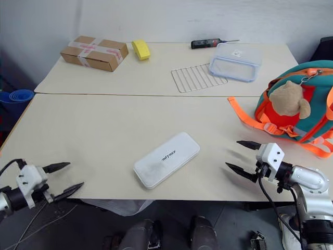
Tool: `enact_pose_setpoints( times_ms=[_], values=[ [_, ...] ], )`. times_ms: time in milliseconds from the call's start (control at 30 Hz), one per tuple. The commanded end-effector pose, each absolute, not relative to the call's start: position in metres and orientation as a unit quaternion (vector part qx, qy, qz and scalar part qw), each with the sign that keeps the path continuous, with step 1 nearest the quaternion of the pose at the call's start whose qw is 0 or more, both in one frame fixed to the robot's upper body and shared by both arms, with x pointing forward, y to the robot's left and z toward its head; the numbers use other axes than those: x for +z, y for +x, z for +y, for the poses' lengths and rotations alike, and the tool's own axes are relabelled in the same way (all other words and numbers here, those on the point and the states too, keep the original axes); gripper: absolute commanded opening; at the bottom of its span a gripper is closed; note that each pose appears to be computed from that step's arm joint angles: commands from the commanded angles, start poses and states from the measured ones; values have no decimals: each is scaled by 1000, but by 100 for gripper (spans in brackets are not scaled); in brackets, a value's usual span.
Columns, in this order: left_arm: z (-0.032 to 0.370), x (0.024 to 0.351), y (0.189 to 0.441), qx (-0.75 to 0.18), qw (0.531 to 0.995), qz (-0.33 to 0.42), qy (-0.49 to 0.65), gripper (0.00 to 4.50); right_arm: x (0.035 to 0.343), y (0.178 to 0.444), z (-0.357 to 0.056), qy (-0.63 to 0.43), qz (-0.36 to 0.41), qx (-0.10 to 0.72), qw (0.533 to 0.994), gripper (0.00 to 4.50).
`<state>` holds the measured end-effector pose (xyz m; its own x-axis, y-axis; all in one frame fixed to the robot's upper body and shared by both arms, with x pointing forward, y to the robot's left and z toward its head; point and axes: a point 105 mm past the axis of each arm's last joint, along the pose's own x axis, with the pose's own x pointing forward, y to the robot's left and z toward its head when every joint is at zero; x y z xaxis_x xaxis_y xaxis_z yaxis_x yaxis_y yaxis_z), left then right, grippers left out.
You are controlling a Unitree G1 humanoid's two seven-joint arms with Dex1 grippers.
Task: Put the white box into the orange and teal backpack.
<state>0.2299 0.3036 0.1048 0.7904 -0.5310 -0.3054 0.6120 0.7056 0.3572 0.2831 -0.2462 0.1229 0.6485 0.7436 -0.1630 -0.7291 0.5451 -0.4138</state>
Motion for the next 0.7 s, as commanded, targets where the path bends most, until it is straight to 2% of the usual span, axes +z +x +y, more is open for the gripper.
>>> enact_pose_setpoints(
  times_ms=[33, 167, 333, 400, 433, 500, 567, 700],
  values=[
    [300, 118, 234, -310, 918, 77, 233, 446, 133, 278, -249, -237, -24, 420, 876, 450],
    [285, 128, 239, -332, 921, 53, 197, 446, 131, 273, -247, -243, -11, 438, 865, 450],
    [272, 136, 244, -363, 912, 59, 180, 446, 137, 280, -243, -241, -17, 442, 864, 450],
    [265, 136, 244, -382, 904, 70, 181, 450, 141, 285, -238, -230, -22, 445, 865, 412],
    [260, 135, 242, -396, 897, 83, 176, 407, 145, 290, -234, -221, -24, 445, 868, 393],
    [249, 134, 239, -423, 884, 94, 178, 360, 147, 295, -228, -215, -18, 451, 866, 332],
    [233, 132, 239, -443, 874, 100, 171, 294, 144, 303, -220, -227, -6, 460, 859, 260],
    [188, 113, 228, -520, 825, 128, 181, 166, 132, 327, -200, -261, -2, 464, 846, 118]
  ],
)
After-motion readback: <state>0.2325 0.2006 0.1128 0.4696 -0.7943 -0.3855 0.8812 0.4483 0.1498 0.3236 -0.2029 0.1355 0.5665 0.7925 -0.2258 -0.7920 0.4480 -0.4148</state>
